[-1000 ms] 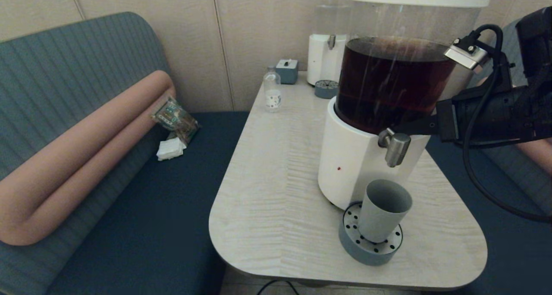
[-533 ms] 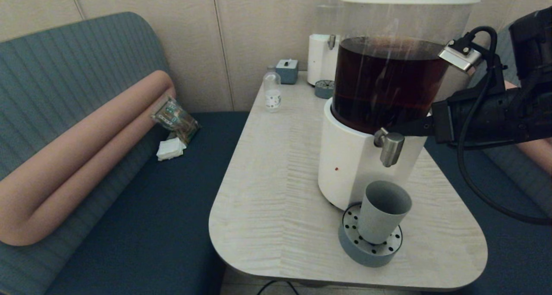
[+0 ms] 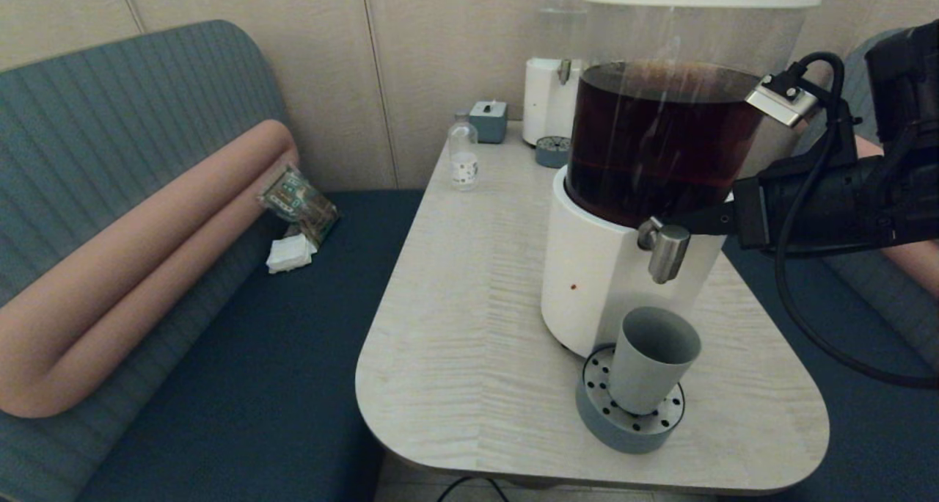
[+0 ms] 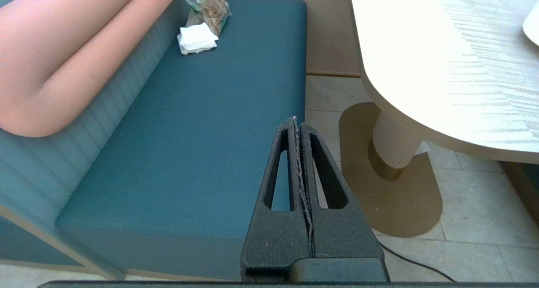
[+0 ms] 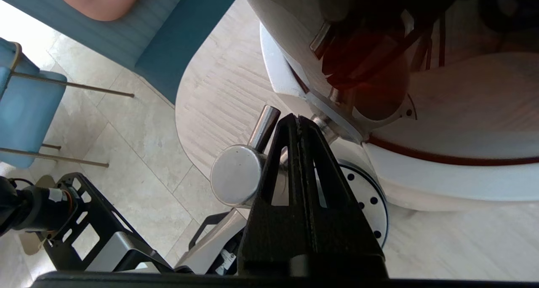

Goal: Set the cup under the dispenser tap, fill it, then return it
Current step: Turn on the faucet

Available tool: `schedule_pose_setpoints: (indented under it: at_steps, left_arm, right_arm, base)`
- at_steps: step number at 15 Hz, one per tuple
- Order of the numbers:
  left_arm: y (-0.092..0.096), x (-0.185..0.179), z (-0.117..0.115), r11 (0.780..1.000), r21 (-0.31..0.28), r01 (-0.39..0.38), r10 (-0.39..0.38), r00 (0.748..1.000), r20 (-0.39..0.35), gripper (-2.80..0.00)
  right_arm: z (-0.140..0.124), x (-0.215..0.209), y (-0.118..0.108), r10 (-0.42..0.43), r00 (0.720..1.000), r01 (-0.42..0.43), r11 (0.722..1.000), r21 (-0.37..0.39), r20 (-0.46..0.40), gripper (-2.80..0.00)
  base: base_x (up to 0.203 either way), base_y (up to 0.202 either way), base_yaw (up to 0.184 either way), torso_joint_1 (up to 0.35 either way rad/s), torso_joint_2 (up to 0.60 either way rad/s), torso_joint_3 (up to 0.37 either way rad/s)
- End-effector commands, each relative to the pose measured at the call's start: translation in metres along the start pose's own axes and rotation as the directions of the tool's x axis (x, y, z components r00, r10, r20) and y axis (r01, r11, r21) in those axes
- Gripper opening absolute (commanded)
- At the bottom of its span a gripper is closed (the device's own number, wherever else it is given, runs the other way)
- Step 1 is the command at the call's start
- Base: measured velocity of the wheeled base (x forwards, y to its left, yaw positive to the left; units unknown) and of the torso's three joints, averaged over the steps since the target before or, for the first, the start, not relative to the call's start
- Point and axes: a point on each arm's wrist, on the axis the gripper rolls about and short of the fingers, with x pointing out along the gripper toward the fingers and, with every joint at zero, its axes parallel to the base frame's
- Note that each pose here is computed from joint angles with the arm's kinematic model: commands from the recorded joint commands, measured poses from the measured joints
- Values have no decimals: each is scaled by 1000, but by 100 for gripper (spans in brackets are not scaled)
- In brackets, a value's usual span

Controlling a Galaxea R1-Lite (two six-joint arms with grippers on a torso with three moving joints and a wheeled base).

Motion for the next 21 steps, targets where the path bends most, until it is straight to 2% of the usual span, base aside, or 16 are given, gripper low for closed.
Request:
schedule_pose_setpoints:
  at_steps: [1,6,9,15,21]
  left_arm:
    - [0,0,0,1000,-1,-1,1,1000,-2,-280]
    - [0,0,0,1000,-1,-1,1,1000,-2,-280]
    - [0,0,0,1000,-1,-1,1,1000,-2,-280]
    - [0,0,0,1000,-1,-1,1,1000,-2,-280]
    - [0,0,0,1000,-1,-1,1,1000,-2,-280]
  right_arm:
    - [0,-3,0,-4,1000,4,1000,-1,5,-280]
    - [-4,-8,2,-4,999,5,1000,-28,51,-280]
    - [-15,-10,-3,-39,998,44,992,-115,41,-280]
    - [-25,-17,-5,-53,998,61,976,-209,40,-280]
    - [-19,-18,-4,-43,994,65,970,-236,97,-280]
  base:
    - [0,0,0,0,0,0]
    - [0,0,0,0,0,0]
    - [0,0,0,0,0,0]
    - [0,0,0,0,0,0]
    - [0,0,0,0,0,0]
